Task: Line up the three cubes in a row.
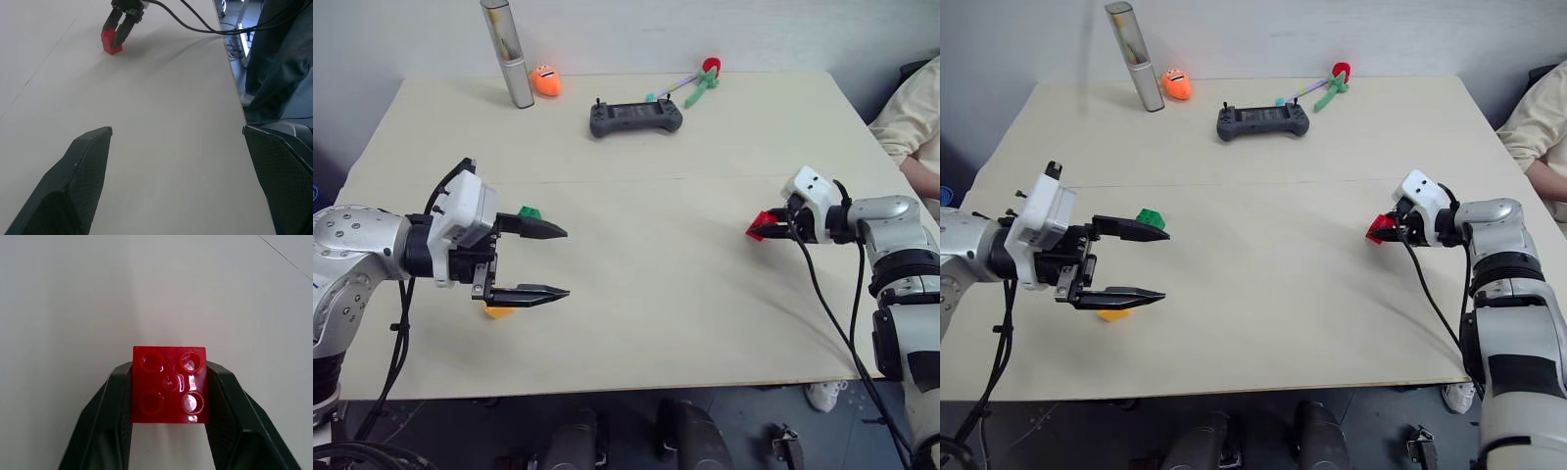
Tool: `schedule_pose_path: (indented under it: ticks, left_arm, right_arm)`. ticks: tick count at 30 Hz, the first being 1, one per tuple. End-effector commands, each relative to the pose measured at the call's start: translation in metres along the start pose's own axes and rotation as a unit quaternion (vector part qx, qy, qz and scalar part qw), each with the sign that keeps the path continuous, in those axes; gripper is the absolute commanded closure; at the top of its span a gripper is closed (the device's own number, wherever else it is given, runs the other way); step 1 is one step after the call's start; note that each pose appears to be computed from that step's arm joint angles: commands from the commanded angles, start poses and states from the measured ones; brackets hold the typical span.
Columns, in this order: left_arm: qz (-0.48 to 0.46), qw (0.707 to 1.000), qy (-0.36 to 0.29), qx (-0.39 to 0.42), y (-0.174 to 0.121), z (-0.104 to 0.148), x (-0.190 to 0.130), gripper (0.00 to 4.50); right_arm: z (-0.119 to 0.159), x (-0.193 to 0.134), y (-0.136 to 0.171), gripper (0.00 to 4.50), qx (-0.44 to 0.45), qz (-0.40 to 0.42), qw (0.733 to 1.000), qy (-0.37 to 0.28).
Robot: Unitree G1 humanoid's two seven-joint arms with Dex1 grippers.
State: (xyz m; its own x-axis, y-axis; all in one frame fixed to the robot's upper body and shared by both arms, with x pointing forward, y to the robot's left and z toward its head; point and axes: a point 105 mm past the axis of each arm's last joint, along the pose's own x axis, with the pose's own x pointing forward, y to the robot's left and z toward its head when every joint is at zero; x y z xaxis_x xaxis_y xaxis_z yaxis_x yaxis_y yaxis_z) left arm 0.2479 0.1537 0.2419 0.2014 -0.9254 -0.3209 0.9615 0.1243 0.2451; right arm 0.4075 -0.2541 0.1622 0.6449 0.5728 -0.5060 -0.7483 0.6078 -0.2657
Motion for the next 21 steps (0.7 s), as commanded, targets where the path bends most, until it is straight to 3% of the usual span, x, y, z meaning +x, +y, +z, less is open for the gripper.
schedule_pose_path:
  ticks: [1,4,6,11,14,21]
  left_arm:
    - [-0.015,1.000,-0.001,0.016,-0.003,0.005,0.001,0.00]
    - [-0.041,0.999,0.007,0.014,-0.009,0.002,0.004,0.00]
    - [-0.069,0.997,0.029,0.017,-0.017,-0.007,0.007,0.00]
    - [-0.116,0.991,0.061,0.036,-0.027,-0.025,0.018,0.00]
    - [-0.128,0.989,0.061,0.045,-0.027,-0.027,0.023,0.00]
    - [-0.132,0.988,0.051,0.055,-0.024,-0.025,0.032,0.00]
  right_arm:
    - [0.014,-0.013,0.004,3.02,-0.037,0.031,0.998,-0.036]
    - [0.035,-0.018,0.037,3.02,-0.085,0.142,0.983,-0.078]
    - [0.043,-0.020,0.081,3.02,-0.137,0.220,0.963,-0.078]
    - [0.047,-0.016,0.173,3.02,-0.170,0.303,0.935,-0.071]
    - [0.046,-0.002,0.187,3.02,-0.154,0.270,0.949,-0.059]
    - [0.034,0.008,0.200,3.02,-0.161,0.260,0.951,-0.035]
